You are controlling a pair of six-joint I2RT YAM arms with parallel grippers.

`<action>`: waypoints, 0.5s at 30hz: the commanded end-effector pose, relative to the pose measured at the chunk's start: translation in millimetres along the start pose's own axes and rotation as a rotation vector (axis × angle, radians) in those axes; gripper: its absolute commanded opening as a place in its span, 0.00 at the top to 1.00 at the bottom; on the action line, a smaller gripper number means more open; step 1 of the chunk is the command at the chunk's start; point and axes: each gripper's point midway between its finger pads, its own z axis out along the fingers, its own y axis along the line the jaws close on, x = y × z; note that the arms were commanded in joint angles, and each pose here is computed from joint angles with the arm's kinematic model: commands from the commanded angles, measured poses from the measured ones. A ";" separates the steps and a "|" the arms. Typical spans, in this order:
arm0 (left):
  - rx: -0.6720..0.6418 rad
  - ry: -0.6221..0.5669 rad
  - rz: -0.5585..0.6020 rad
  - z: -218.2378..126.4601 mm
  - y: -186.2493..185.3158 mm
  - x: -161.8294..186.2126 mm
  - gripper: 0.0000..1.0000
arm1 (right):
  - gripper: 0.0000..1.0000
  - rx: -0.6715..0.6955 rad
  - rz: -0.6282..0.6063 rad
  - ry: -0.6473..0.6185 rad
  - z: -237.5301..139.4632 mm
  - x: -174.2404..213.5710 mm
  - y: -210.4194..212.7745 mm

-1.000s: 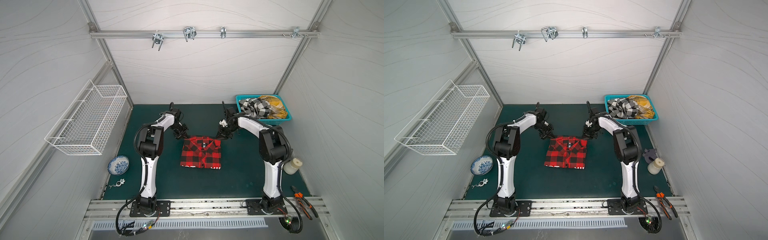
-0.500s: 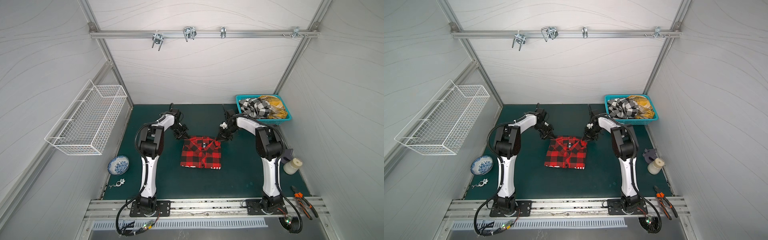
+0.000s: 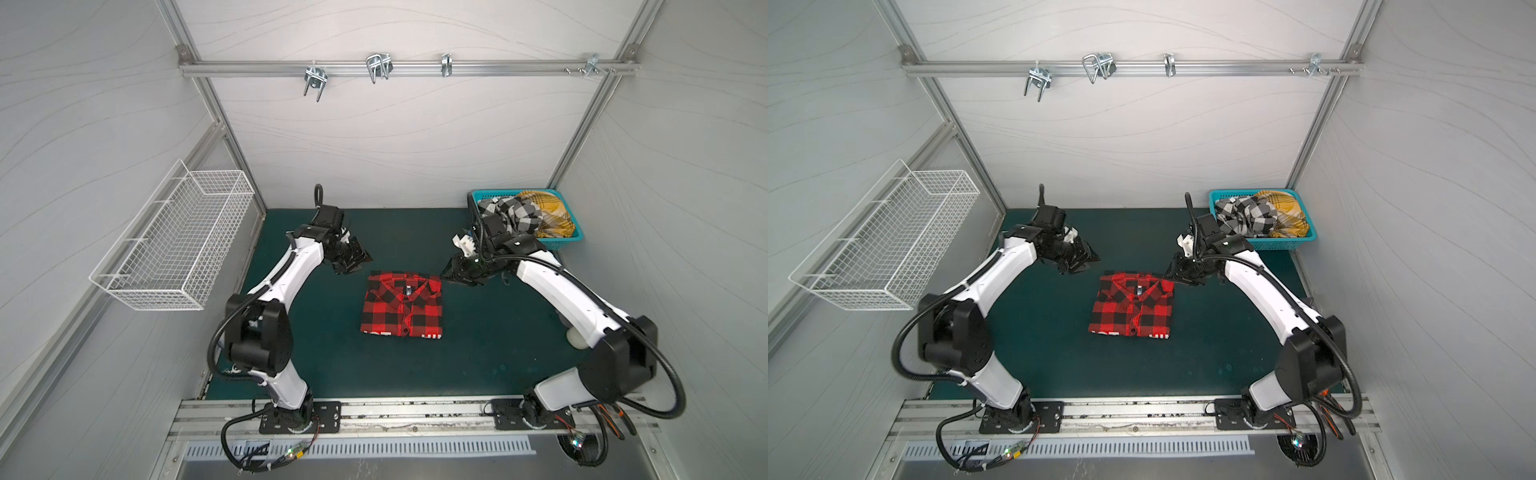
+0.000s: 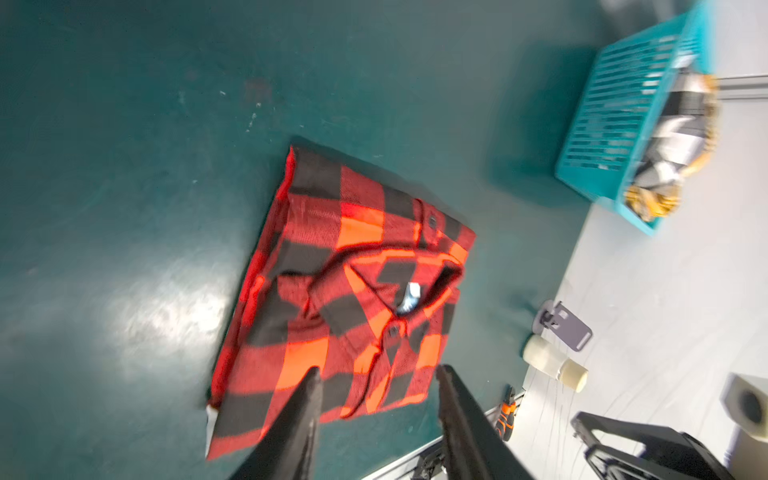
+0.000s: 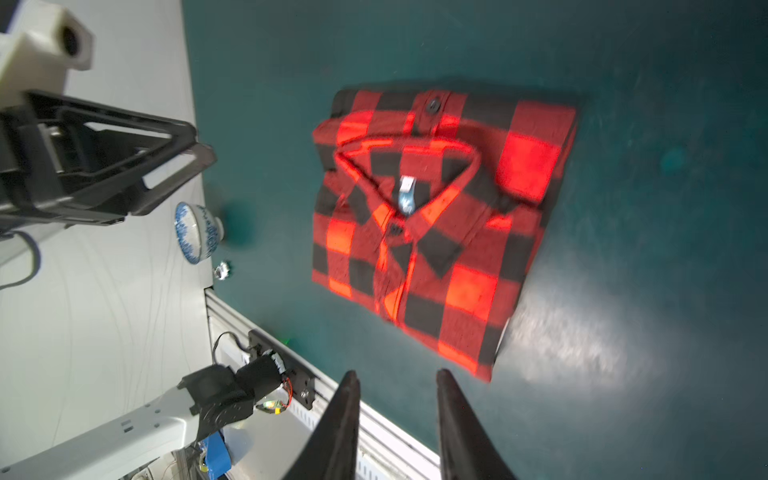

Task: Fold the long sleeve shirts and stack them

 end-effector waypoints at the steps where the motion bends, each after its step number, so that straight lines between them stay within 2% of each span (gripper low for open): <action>1: -0.097 -0.008 0.027 3.5 40.6 22.2 0.54 | 0.64 0.078 0.063 0.030 -3.2 34.1 -23.6; 4: -0.065 -0.006 0.030 4.5 52.2 37.6 0.52 | 0.61 0.075 0.079 0.031 -5.0 52.7 -30.9; 7: -0.011 0.077 -0.022 11.7 60.0 46.2 0.49 | 0.60 0.065 0.097 0.053 1.0 67.0 -38.7; 9: 0.018 0.125 -0.074 19.8 68.7 47.8 0.48 | 0.59 0.068 0.106 0.060 5.4 71.6 -44.4; 13: 0.053 0.162 -0.144 35.2 87.3 48.1 0.38 | 0.58 0.057 0.125 0.082 18.6 75.9 -54.7; 15: 0.045 0.191 -0.157 43.2 93.6 48.1 0.39 | 0.58 0.048 0.141 0.083 24.2 74.2 -59.5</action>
